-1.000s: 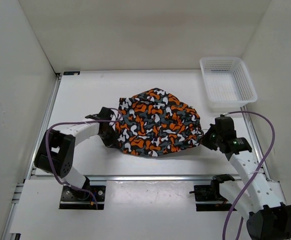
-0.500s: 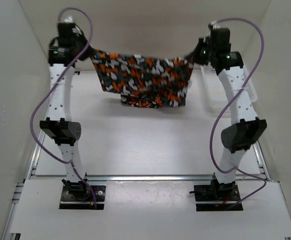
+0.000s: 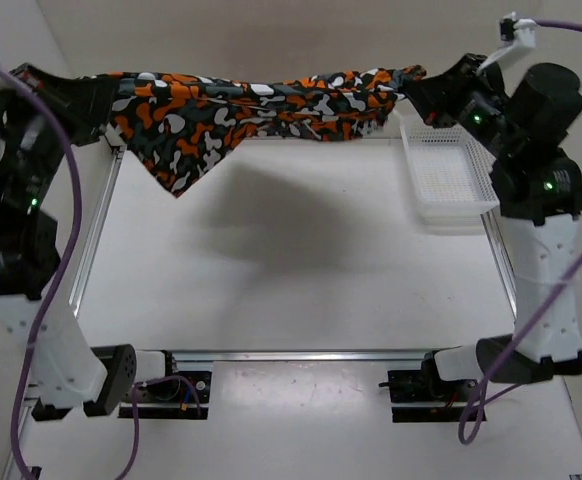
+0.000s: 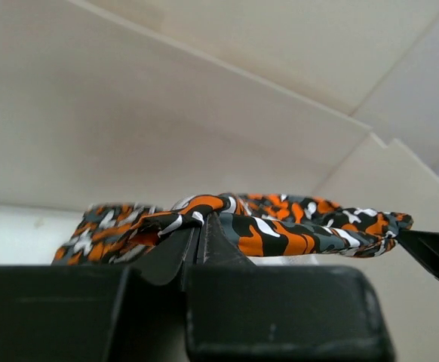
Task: Fold and stack the shorts
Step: Flatten the shorts out
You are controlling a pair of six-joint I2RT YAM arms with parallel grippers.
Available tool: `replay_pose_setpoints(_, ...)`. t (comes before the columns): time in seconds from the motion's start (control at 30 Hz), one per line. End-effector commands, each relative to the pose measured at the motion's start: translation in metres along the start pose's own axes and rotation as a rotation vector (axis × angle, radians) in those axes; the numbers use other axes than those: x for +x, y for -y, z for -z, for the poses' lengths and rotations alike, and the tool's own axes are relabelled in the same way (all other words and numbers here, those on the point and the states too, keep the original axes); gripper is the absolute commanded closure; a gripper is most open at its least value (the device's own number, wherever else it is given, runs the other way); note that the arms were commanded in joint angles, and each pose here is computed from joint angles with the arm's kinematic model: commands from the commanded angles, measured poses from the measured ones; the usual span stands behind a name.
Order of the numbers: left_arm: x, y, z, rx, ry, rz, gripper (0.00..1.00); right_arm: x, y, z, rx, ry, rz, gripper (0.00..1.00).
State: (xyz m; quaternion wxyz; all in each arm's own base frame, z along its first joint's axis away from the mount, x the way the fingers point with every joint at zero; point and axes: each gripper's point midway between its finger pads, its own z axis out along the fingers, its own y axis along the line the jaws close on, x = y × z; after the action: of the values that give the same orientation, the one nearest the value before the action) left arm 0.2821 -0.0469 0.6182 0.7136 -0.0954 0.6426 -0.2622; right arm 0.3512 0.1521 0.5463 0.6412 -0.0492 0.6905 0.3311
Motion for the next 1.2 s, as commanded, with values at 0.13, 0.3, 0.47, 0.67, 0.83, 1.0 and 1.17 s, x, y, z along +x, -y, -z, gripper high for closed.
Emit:
replay_pose_setpoints(0.13,-0.037,0.028,0.073,-0.014,0.148,-0.054,0.90,-0.034,-0.035,0.093,0.001,0.125,0.124,1.00)
replay_pose_setpoints(0.3,-0.052,0.059,0.134,0.046,0.248,-0.084,0.90,-0.047,-0.058,0.151,0.007,0.198,0.152,1.00)
replay_pose_setpoints(0.47,-0.049,0.062,0.141,0.056,0.244,-0.086,0.90,-0.038,-0.047,0.168,0.082,0.192,0.136,1.00)
replay_pose_setpoints(0.67,0.005,0.000,0.054,-0.077,0.002,-0.024,0.90,0.016,0.016,0.099,0.215,-0.011,0.102,1.00)
replay_pose_setpoints(0.83,0.084,-0.085,-0.036,-0.222,-0.232,0.018,0.90,0.089,0.088,0.017,0.313,-0.198,0.061,1.00)
replay_pose_setpoints(1.0,0.159,-0.165,-0.101,-0.369,-0.404,0.038,0.90,0.190,0.153,-0.056,0.346,-0.422,-0.016,1.00)
replay_pose_setpoints(1.17,0.243,-0.251,-0.147,-0.524,-0.578,0.062,0.90,0.266,0.193,-0.112,0.369,-0.560,-0.072,1.00)
